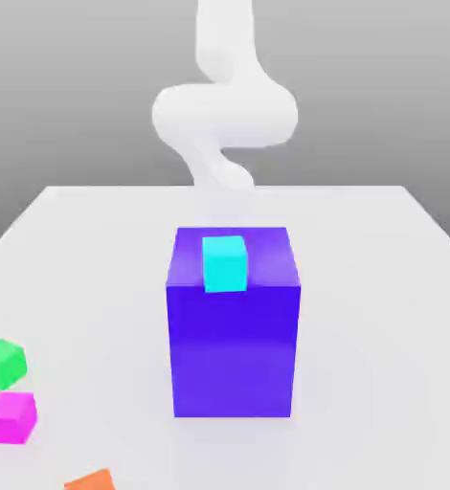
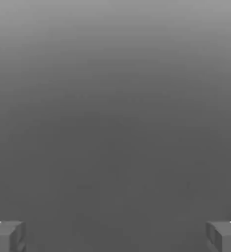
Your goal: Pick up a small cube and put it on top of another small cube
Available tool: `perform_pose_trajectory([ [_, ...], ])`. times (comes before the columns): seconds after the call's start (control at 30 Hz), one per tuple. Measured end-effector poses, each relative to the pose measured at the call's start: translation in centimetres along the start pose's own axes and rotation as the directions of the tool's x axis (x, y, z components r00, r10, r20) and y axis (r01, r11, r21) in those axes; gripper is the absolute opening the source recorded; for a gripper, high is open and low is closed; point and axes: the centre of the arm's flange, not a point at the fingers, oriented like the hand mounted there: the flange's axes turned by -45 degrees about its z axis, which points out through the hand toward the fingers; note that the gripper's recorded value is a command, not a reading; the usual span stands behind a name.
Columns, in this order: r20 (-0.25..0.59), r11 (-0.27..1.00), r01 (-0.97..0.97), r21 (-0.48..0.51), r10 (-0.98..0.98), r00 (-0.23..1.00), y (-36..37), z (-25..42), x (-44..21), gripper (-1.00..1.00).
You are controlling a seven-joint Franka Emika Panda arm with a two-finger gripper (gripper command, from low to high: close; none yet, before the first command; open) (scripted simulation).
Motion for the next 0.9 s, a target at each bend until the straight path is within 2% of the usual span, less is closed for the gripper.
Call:
perform_pose_trajectory([
  [0.2,0.118,0.946,-0.270,-0.182,0.293,0.949,5.4,11.7,-1.0,0.00],
  [0.4,0.164,0.795,-0.492,-0.356,0.571,0.804,12.5,21.9,-5.0,0.00],
  [0.53,0.159,0.648,-0.607,-0.460,0.733,0.661,17.4,27.6,-9.3,0.00],
  [0.67,0.115,0.449,-0.699,-0.556,0.875,0.471,23.2,32.1,-15.0,0.00],
  [0.9,0.036,0.119,-0.743,-0.658,0.991,0.128,27.8,38.7,-25.8,0.00],
])
